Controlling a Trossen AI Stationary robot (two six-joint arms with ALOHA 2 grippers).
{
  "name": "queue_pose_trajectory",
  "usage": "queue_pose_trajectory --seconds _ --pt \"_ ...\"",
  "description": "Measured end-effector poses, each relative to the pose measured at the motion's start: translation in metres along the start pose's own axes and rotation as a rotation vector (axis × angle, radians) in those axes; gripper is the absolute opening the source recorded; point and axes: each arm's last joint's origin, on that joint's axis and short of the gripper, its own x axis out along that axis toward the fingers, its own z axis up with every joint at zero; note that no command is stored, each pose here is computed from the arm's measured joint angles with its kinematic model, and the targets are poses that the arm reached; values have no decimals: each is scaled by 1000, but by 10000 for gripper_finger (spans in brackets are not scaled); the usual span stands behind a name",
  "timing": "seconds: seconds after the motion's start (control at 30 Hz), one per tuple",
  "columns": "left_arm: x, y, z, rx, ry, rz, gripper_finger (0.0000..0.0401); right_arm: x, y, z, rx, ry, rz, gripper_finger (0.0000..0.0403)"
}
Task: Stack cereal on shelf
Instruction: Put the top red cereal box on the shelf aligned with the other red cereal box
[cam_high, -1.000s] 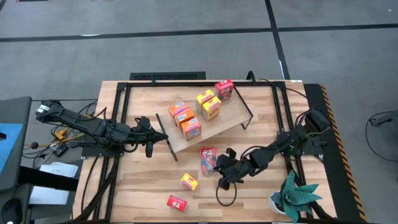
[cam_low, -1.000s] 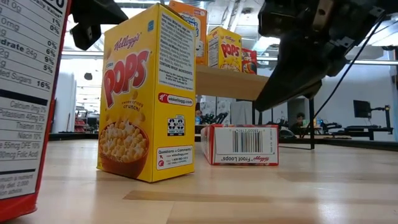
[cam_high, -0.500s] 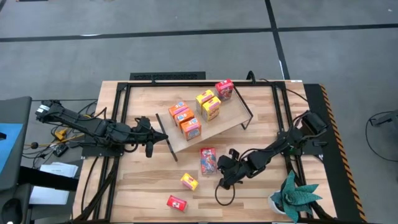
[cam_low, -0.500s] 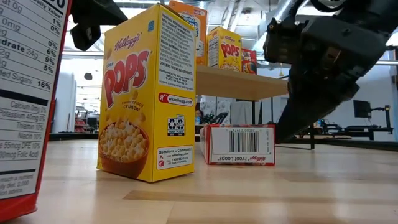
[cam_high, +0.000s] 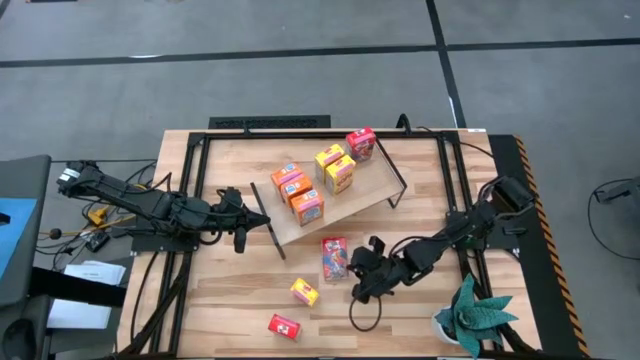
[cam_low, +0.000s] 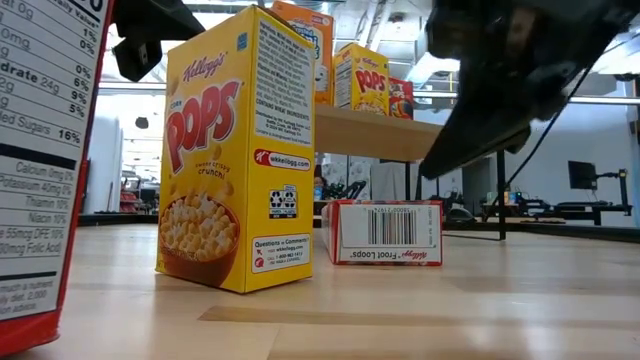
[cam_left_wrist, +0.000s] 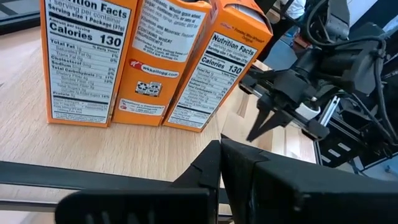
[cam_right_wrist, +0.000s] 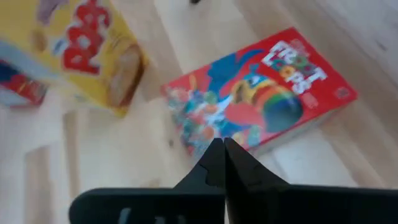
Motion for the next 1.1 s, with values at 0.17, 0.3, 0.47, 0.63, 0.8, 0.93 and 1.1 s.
queue_pose_trajectory --seconds 0.17,0.3,0.47,0.63,0.8,0.93,1.1 --pt "0 0 0 -4 0 0 0 8 -1 -1 8 -4 -3 18" --pt "0 0 0 -2 1 6 0 7 -1 -1 3 -1 -6 21" --pt "0 1 0 -1 -3 13 0 8 -1 -2 -24 1 -9 7" --pt "0 1 0 1 -10 29 0 9 -5 -6 -13 8 -15 18" --pt "0 2 -1 4 -7 34 0 10 -8 -10 -9 8 -15 19" --pt "0 2 -1 5 -5 36 0 11 -7 -9 7 -4 -3 8" --pt "0 2 -1 11 -5 36 0 9 -1 -3 16 -63 54 14"
